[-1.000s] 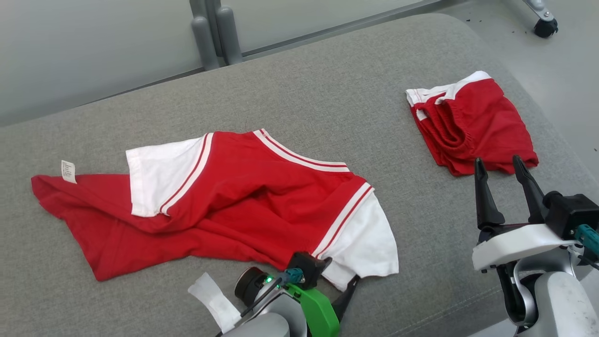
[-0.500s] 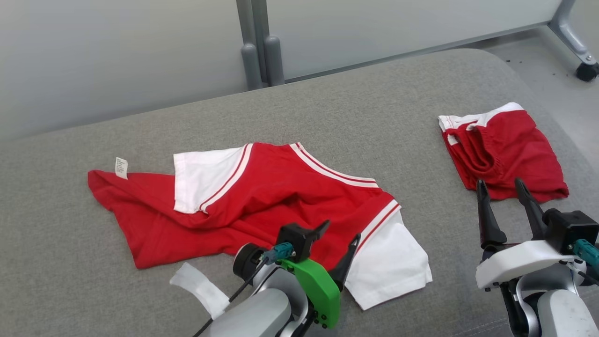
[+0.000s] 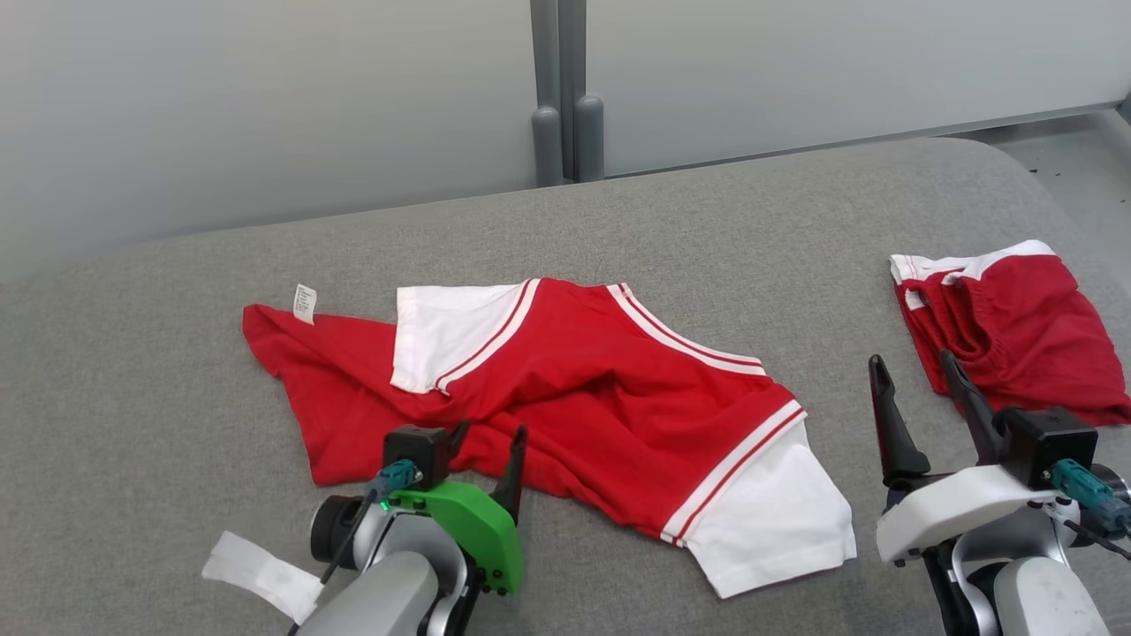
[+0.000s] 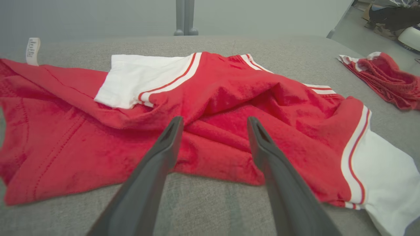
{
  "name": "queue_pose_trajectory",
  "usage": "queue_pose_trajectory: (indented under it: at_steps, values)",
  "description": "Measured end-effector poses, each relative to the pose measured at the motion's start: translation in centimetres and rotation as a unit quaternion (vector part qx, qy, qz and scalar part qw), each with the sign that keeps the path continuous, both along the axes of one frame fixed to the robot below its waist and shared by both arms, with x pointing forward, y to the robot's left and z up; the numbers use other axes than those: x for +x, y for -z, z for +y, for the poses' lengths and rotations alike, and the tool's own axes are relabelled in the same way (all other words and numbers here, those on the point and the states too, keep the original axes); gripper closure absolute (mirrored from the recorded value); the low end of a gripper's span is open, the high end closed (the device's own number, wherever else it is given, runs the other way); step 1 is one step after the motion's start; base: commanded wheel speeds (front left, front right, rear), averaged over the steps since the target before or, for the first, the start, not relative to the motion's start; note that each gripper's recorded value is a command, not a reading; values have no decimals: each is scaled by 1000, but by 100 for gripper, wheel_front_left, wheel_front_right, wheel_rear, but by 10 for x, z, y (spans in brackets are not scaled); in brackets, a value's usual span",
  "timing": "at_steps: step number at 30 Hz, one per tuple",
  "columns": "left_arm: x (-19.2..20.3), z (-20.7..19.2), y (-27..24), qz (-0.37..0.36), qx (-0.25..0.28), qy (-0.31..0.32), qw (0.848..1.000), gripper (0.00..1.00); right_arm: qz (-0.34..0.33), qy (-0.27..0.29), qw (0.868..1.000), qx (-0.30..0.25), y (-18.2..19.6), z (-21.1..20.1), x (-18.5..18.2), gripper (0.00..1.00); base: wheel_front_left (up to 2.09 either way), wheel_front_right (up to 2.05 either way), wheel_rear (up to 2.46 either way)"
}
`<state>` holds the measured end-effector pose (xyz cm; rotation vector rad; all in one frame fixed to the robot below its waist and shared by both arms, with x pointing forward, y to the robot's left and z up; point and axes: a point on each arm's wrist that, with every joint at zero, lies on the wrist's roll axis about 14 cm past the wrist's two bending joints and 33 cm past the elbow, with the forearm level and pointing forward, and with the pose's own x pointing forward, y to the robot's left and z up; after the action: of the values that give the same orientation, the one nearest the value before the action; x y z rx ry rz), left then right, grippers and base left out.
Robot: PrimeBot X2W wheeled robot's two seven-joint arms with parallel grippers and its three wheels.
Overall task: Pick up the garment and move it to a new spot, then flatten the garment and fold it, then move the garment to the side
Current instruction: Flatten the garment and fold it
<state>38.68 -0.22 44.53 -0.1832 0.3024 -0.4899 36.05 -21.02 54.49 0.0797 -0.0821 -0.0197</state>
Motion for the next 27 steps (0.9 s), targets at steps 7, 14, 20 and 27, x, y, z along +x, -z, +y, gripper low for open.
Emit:
queue_pose_trajectory:
  at_steps: [7,14,20,27]
  values:
    - [37,24,4,-8,45,-24,999,0,13,-1,1000,-4,6,1,3,0,0,0,0]
    - [47,33,47,46,116,6,992,0,31,24,999,-10,17,-16,5,0,0,0,0]
    - [59,24,49,41,123,22,991,100,38,41,998,-11,22,-27,4,0,0,0,0]
    - [110,4,-22,-61,75,-3,995,100,33,37,999,-8,22,-25,10,0,0,0,0]
